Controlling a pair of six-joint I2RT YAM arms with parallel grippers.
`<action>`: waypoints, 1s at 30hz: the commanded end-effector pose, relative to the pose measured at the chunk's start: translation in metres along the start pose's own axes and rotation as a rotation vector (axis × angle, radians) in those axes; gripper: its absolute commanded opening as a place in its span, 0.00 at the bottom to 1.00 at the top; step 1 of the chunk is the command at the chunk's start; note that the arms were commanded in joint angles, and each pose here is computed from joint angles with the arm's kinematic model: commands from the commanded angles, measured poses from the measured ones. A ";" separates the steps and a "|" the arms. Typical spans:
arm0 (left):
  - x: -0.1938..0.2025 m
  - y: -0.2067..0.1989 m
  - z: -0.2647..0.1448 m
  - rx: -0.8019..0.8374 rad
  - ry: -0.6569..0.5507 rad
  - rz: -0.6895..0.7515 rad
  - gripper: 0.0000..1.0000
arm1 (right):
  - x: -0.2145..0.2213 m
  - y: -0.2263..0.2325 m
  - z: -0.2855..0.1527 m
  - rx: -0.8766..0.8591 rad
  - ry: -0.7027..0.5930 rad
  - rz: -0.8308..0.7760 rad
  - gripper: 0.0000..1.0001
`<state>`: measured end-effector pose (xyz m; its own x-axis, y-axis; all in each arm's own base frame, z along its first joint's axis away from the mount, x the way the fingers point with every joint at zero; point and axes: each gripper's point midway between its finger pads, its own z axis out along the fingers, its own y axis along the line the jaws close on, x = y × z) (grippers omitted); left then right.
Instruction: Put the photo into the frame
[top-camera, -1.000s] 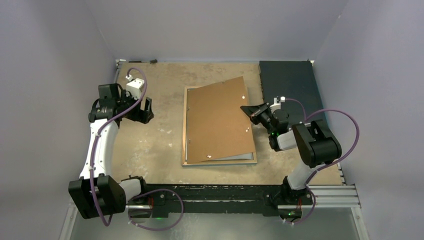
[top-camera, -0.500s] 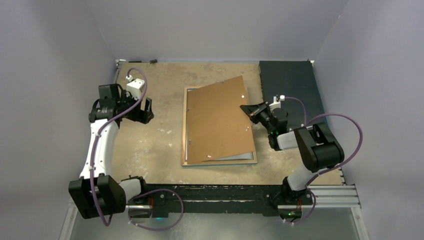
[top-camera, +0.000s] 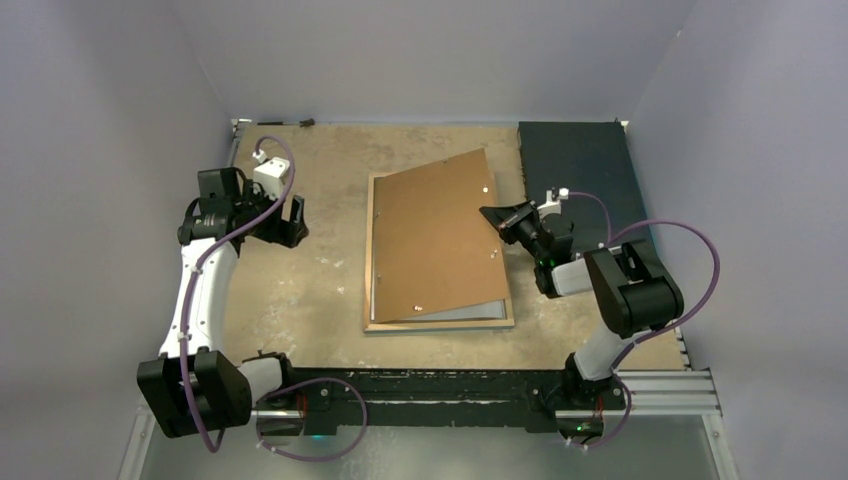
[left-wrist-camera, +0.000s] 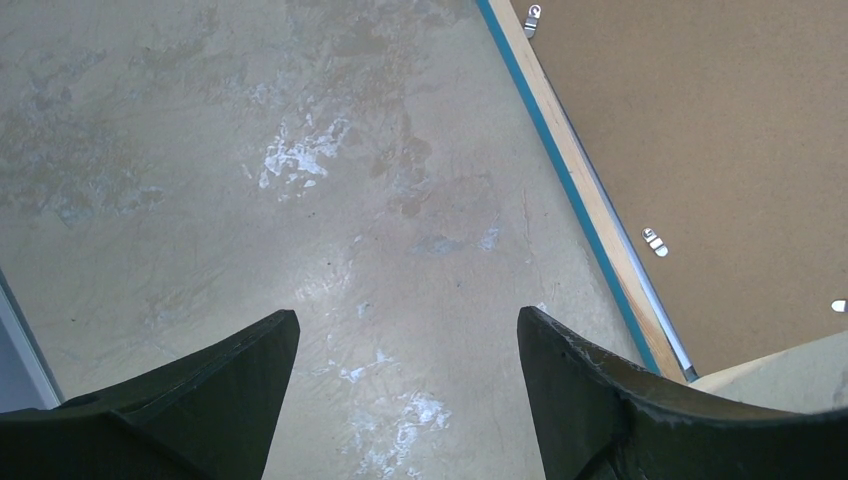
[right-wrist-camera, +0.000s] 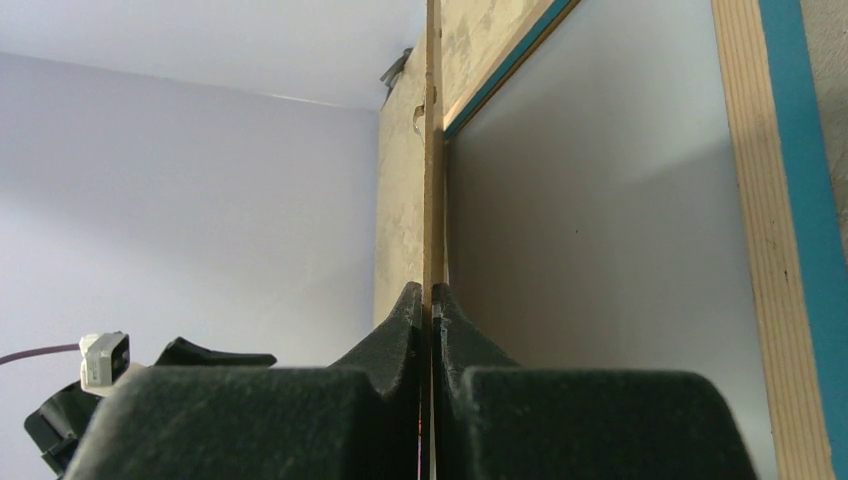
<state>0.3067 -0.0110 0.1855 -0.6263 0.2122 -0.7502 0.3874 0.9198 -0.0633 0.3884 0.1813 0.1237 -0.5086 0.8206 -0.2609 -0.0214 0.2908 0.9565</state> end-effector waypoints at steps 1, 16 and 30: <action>-0.006 -0.003 0.000 0.012 -0.029 0.032 0.79 | -0.013 0.033 0.006 -0.115 -0.059 -0.016 0.00; 0.029 -0.041 0.042 0.091 0.048 0.075 0.78 | -0.004 0.024 0.003 -0.059 -0.070 -0.084 0.00; 0.034 -0.045 0.073 0.098 0.079 0.100 0.76 | 0.001 -0.020 0.001 0.153 -0.010 -0.334 0.24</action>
<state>0.3010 -0.0679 0.0966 -0.6839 0.3385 -0.6463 0.5146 0.8517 -0.0984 0.3800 0.1799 0.1005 -0.5001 0.7393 -0.4509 -0.0229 0.5092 0.8603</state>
